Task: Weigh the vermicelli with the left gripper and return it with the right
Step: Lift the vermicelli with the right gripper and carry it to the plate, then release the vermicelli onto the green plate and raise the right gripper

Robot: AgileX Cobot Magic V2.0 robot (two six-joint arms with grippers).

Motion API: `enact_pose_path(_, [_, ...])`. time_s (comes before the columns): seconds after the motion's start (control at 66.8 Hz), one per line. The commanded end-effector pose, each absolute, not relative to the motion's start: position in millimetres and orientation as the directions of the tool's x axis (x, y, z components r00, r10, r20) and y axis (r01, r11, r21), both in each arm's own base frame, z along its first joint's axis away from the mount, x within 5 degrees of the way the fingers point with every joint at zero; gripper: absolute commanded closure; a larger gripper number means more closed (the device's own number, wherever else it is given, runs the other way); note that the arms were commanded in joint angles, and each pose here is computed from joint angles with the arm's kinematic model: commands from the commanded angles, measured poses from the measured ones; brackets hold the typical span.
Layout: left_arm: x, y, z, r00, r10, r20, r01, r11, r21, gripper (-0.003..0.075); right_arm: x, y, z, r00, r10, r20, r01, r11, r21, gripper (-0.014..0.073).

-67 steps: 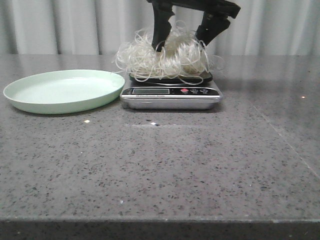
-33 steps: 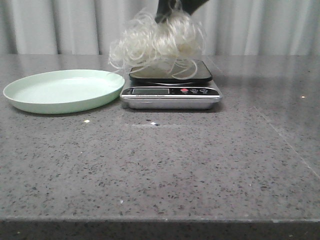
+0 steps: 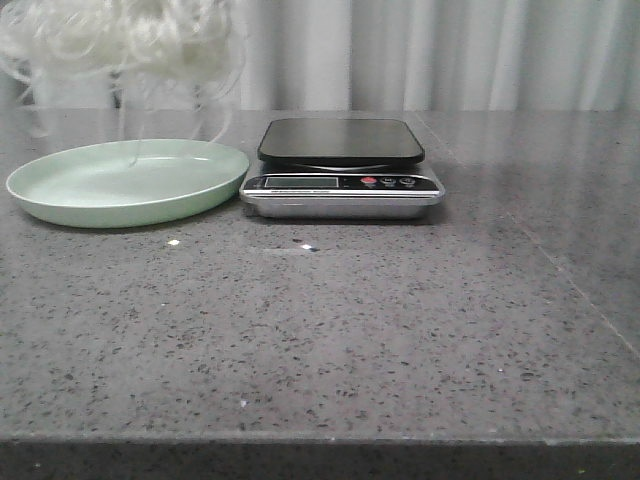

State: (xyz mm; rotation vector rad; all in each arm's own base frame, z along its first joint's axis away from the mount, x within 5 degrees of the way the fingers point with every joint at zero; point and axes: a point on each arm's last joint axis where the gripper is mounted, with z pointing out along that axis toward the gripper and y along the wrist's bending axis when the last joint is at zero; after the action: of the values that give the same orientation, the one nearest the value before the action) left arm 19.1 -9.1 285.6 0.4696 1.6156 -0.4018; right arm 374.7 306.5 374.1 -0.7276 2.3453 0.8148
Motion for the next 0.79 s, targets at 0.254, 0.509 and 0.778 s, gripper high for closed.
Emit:
enact_pose_path(0.254, [14.7,-7.2,300.1,0.012,-0.008,-1.0,0.534,0.846,-0.001,0.0594,377.7,313.8,380.5,-0.637,-0.285,-0.716,-0.662,0.679,0.319,0.0062])
enact_pose_path(0.509, [14.7,-7.2,300.1,0.012,-0.008,-1.0,0.534,0.846,-0.001,0.0594,371.4,268.6,427.0,-0.605,-0.253,-0.755,-0.643,0.715,0.276,0.0051])
enact_pose_path(0.778, [14.7,-7.2,300.1,0.012,-0.008,-1.0,0.534,0.846,-0.001,0.0594,345.8,206.3,486.5,-0.524,-0.245,-0.816,-0.644,0.741,0.191,0.0051])
